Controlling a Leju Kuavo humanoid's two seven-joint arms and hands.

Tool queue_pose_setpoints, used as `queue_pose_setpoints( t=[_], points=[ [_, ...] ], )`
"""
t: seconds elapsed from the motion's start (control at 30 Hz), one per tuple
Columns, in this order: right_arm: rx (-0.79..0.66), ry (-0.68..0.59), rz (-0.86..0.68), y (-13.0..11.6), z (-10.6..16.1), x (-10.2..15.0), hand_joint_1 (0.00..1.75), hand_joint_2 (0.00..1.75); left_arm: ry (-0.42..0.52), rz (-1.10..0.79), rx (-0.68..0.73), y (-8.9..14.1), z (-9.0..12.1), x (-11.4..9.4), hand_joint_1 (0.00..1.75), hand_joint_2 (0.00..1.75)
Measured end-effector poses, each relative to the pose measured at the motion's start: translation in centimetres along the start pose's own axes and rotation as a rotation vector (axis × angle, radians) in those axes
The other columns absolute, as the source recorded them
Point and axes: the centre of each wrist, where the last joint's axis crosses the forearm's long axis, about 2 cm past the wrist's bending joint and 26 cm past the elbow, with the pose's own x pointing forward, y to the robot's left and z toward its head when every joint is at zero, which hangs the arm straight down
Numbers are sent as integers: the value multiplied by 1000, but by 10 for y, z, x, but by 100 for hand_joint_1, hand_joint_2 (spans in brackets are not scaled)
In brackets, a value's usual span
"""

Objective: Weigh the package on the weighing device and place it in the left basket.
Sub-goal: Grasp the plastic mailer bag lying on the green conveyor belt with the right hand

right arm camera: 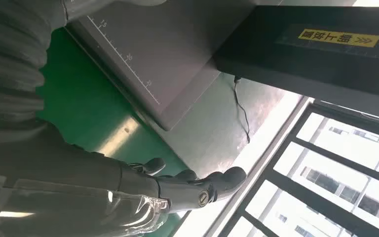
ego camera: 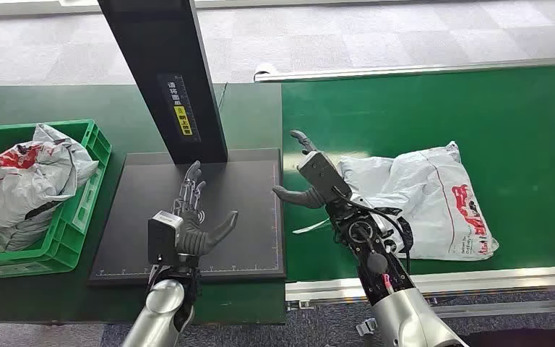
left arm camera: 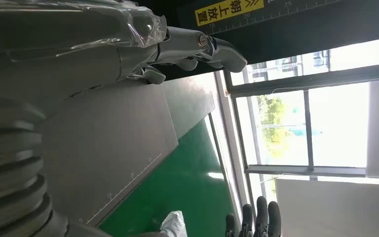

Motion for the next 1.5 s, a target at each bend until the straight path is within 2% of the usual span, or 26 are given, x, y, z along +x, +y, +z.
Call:
queue_pose_setpoints(
  t=[0.17, 0.47, 0.6, 0.77, 1.07, 1.27, 1.5],
  points=[
    [-58, 18, 90, -3, 0, 0, 0, 175, 0, -2, -1, 0, 1, 0, 0, 175],
    [-244, 188, 468, -26, -3, -3, 0, 175, 8, -24, -5, 1, 3, 1, 0, 175],
    [-279, 250, 534, -37, -1, -8, 0, 175, 11, -30, -6, 2, 3, 1, 0, 175],
    [-311, 399, 619, -53, 5, -20, 0, 175, 23, -34, -20, 1, 3, 2, 0, 175],
    [-239, 668, 708, -68, 17, -42, 0, 175, 40, -28, -39, -4, -1, 4, 0, 175],
    [-146, 779, 741, -71, 21, -51, 0, 175, 45, -29, -43, -7, -5, 6, 0, 175],
    [-45, 847, 758, -70, 24, -59, 0, 175, 56, -30, -46, -8, -5, 5, 0, 175]
  ],
)
